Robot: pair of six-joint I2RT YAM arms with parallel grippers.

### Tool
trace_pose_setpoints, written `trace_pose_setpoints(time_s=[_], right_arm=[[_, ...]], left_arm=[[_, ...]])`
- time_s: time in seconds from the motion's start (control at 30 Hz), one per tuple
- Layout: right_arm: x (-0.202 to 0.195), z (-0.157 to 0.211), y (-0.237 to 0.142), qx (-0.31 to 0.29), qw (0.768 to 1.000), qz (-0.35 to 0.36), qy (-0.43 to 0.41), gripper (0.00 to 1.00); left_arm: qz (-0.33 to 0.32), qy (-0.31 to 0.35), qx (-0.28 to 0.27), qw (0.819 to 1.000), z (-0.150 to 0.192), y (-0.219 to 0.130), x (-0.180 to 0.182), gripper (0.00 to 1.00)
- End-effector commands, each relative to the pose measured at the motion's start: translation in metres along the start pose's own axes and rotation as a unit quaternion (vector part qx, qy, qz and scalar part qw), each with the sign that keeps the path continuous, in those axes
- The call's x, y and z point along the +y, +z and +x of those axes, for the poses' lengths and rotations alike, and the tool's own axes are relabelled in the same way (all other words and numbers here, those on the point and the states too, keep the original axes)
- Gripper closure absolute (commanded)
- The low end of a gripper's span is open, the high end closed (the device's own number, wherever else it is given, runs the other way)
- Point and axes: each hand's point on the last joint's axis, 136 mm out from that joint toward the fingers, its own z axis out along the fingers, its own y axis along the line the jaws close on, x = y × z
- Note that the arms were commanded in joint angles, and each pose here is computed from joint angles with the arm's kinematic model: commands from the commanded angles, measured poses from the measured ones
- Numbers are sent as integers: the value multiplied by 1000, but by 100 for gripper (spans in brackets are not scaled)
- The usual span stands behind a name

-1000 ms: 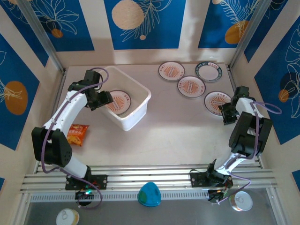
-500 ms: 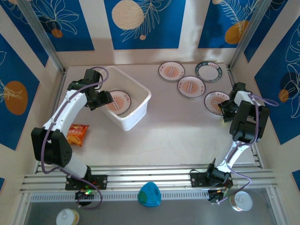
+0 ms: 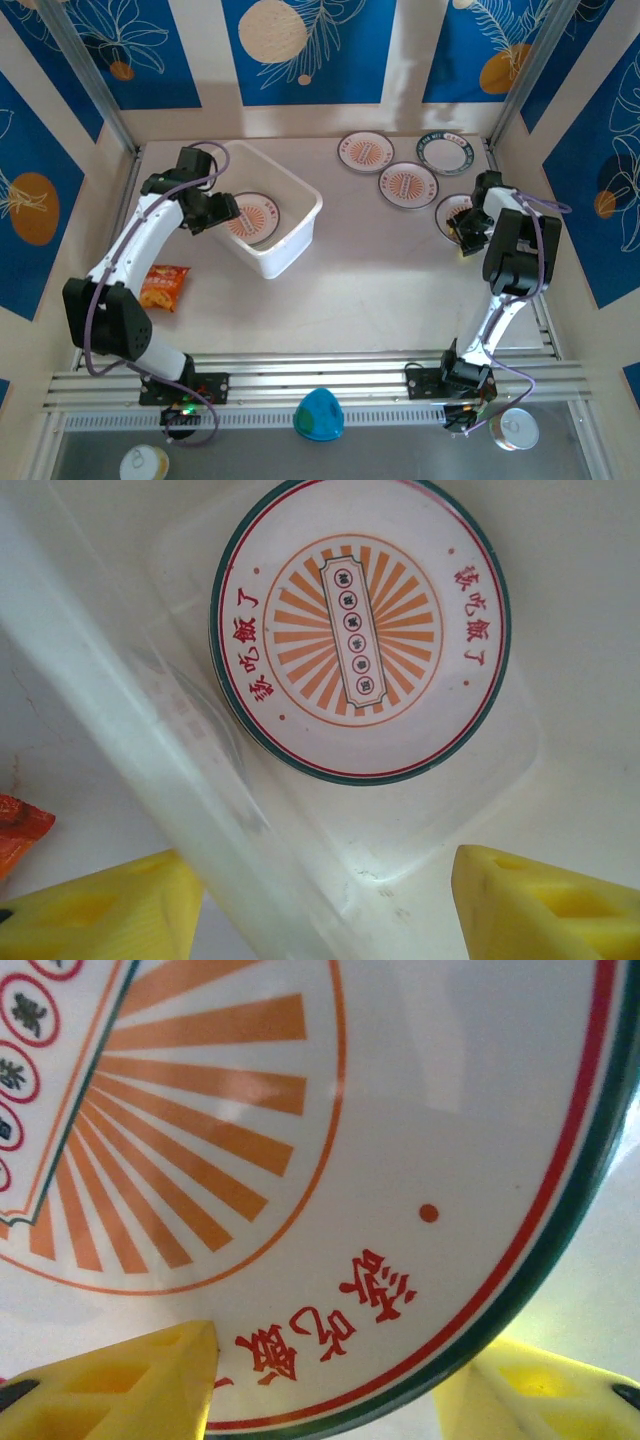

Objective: Place the plates into the plastic bin on the countertop

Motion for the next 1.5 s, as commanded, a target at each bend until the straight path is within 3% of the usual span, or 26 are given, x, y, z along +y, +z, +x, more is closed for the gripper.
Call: trace_pose_setpoints(time_s=[0.0,0.5,0.63,0.83,1.2,1.47], right_arm=[[6,27,-11,33,999,-16,-30,43],[9,129,-31,53,994,-14,-94,44],[10,136,-41,47,994,-27,-99,44],[11,106,-64,18,995,-42,-94,43],[-3,-24,-54,-25,999,-24,-28,43],[-11,-48,-26,-15,999,29,-18,41]], left_arm=[[8,13,-11,1000,4,-9,-2,33],[33,16,-20,999,7,-6,-8,32],[41,17,-23,999,4,-7,-11,32],[47,17,-28,998,3,-9,-13,32],[48,18,-29,998,-2,-12,-17,32],[32,12,-36,999,-3,-20,-12,32]])
